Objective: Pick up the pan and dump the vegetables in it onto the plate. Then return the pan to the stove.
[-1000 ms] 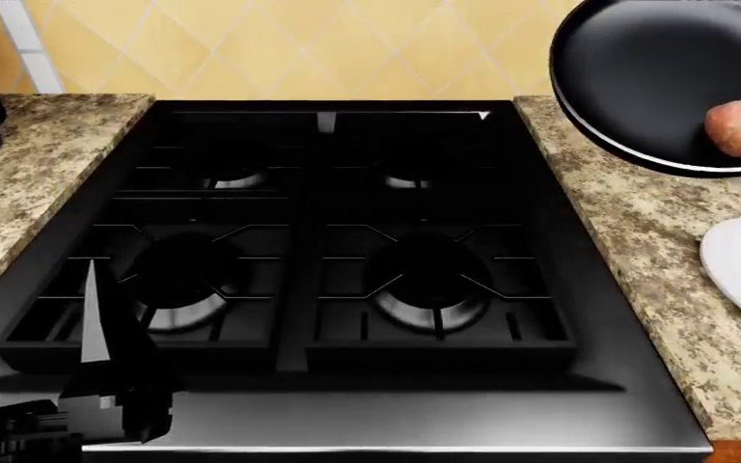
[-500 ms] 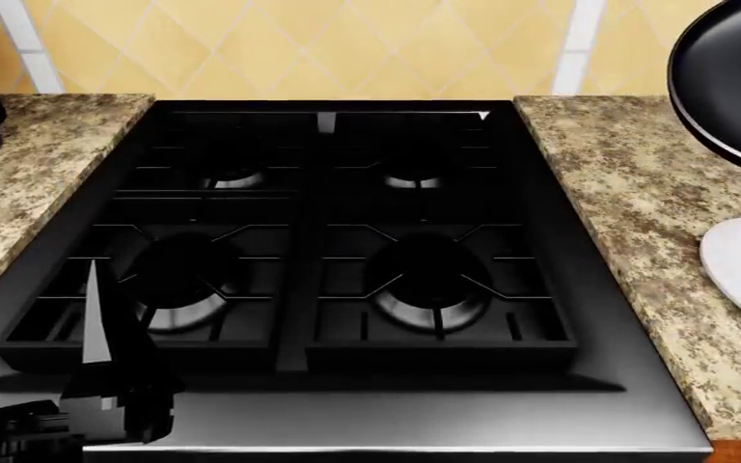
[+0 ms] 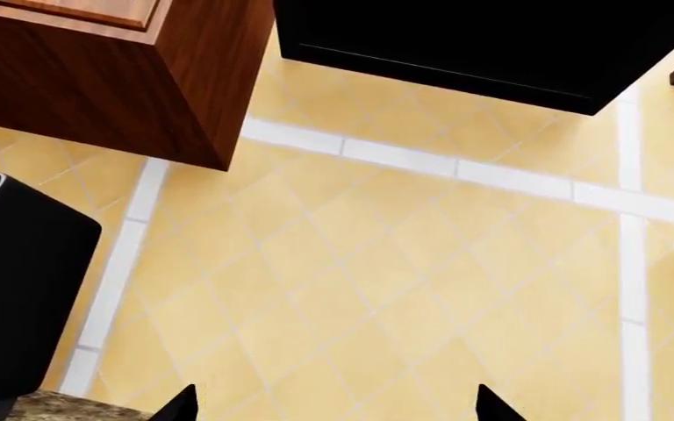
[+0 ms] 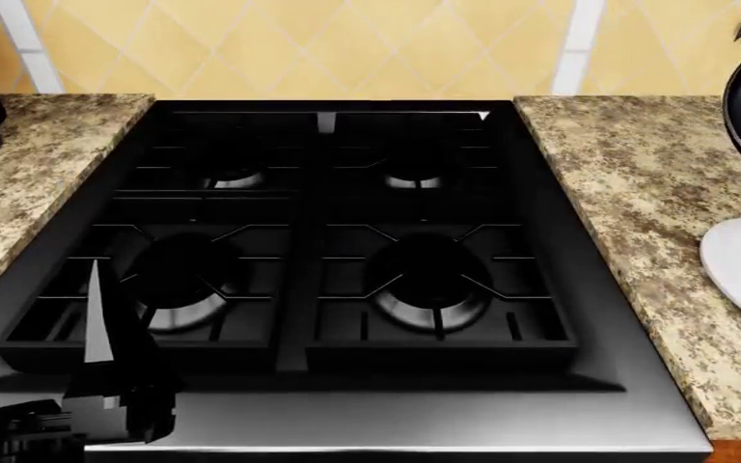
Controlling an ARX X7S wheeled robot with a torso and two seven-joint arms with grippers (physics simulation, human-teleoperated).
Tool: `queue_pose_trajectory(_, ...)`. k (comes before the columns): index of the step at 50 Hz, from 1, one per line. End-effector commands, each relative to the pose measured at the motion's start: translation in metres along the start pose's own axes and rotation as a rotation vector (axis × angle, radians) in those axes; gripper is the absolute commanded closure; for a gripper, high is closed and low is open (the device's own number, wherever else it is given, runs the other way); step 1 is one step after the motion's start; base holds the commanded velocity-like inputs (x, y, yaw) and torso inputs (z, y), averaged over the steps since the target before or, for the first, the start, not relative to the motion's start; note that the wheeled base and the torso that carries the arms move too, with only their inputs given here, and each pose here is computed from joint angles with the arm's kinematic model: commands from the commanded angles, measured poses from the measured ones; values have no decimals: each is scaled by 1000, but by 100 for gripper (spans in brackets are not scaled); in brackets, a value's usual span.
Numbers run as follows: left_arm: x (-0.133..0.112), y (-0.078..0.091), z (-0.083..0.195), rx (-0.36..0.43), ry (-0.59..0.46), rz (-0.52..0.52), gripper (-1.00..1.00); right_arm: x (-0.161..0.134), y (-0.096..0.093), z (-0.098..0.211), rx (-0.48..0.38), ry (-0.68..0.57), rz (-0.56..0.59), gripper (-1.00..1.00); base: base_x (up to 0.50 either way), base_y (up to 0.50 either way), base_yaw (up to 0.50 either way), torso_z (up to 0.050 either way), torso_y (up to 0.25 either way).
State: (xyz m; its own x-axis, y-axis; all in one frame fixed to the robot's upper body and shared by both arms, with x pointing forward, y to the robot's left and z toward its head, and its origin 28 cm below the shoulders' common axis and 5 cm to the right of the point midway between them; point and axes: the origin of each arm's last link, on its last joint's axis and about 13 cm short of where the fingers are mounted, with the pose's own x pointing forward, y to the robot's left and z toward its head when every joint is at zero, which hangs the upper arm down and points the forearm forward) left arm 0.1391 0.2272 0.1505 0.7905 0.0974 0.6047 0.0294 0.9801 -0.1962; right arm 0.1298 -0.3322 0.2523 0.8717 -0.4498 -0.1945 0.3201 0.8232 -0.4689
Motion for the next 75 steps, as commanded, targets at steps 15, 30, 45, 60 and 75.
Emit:
queue_pose_trajectory(15, 0, -1, -1, 5, 4, -1, -100, -21, -19, -5, -100, -5, -114, 100, 0, 0, 0, 0, 1)
queue_pose_trajectory(30, 0, -1, -1, 7, 1, -3, -100, -33, -25, -17, -181, 23, -143, 100, 0, 0, 0, 0, 1)
queue_pose_trajectory(45, 0, -2, 0, 8, 4, -7, -100, -37, -30, -34, -158, 57, -154, 100, 0, 0, 0, 1, 1)
queue_pose_trajectory(60, -1, -2, -1, 9, 5, -9, -100, -39, -33, -38, -196, 56, -186, 100, 0, 0, 0, 0, 1)
queue_pose_trajectory(75, -1, -2, -2, 11, 6, -9, -100, -35, -31, -28, -279, -14, -223, 100, 0, 0, 0, 1, 1)
